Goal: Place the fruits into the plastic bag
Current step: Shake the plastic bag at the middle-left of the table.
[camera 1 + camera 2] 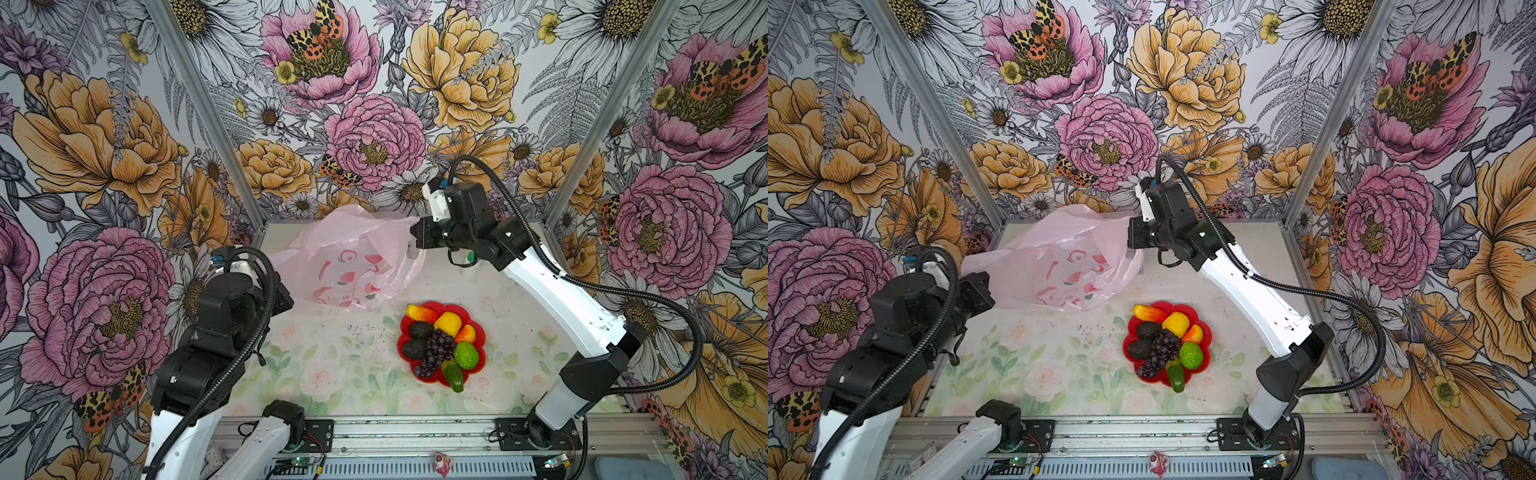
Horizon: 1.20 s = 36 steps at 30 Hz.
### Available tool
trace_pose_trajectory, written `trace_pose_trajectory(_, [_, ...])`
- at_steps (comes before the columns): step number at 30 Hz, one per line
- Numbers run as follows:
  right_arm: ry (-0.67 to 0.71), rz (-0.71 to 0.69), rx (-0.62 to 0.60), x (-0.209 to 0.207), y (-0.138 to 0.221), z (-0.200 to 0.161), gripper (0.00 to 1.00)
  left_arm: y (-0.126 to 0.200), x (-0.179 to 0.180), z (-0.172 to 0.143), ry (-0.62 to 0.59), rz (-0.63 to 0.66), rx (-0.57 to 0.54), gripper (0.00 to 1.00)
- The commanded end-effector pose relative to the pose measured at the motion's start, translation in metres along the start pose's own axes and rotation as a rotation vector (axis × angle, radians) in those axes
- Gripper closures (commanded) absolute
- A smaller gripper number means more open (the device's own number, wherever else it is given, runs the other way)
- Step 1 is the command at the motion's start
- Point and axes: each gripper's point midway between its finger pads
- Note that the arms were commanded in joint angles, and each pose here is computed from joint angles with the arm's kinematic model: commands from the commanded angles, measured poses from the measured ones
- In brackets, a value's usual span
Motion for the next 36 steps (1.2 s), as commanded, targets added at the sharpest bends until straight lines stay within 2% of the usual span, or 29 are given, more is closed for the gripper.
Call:
trace_pose_trajectory(1, [0.048,0.153,-0.097,0.042,0.009,0.042,1.00,0.041,0.002,0.034,0.073,-0.015,-0.112,1.00])
trace_pose_trajectory(4, [0.066,0.238,-0.135,0.062,0.015,0.061,1.00,0.057,0.000,0.049,0.096,-0.008,-0.130,1.00])
trace_pose_trajectory(7, [0.056,0.309,-0.131,0.073,0.014,0.066,1.00,0.054,-0.011,0.041,0.102,-0.026,-0.033,1.00])
trace_pose_trajectory(10, [0.025,0.363,-0.061,0.074,0.002,0.052,1.00,0.044,-0.014,0.021,0.115,-0.012,0.083,1.00])
trace_pose_trajectory(13, [0.023,0.399,0.010,0.071,-0.009,0.033,1.00,0.041,-0.004,0.007,0.156,0.015,0.113,1.00])
trace_pose_trajectory(15, [0.017,0.375,0.040,0.064,-0.008,0.023,1.00,0.045,-0.003,-0.002,0.201,-0.005,0.135,1.00])
trace_pose_trajectory(20, [-0.034,0.333,0.049,0.056,0.021,0.012,1.00,0.056,-0.006,-0.014,0.242,-0.043,0.198,1.00])
trace_pose_trajectory(23, [-0.063,0.256,0.051,0.035,0.011,0.009,1.00,0.041,-0.001,-0.018,0.214,0.013,0.208,1.00])
trace_pose_trajectory(26, [-0.066,0.188,0.028,0.014,-0.016,0.022,1.00,0.009,-0.005,-0.014,0.116,0.100,0.242,1.00])
trace_pose_trajectory(29, [-0.014,0.174,-0.108,0.006,-0.035,0.074,1.00,-0.034,-0.021,0.009,0.072,0.142,0.260,1.00])
trace_pose_trajectory(31, [0.036,0.188,-0.272,0.014,-0.020,0.122,1.00,-0.047,-0.044,0.044,0.067,0.094,0.186,1.00])
trace_pose_trajectory(34, [0.073,0.242,-0.588,0.032,0.047,0.187,1.00,-0.033,-0.089,0.110,0.032,-0.035,0.018,1.00])
trace_pose_trajectory(36, [0.085,0.277,-0.677,0.044,0.083,0.207,1.00,-0.008,-0.121,0.143,-0.016,-0.140,-0.092,1.00])
Point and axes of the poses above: each gripper's point midway between its finger pads, its own y axis back along the fingers, its own x axis along the line the jaws close on, z = x × y, and after that the axes turned 4 degrees about y, right-handed
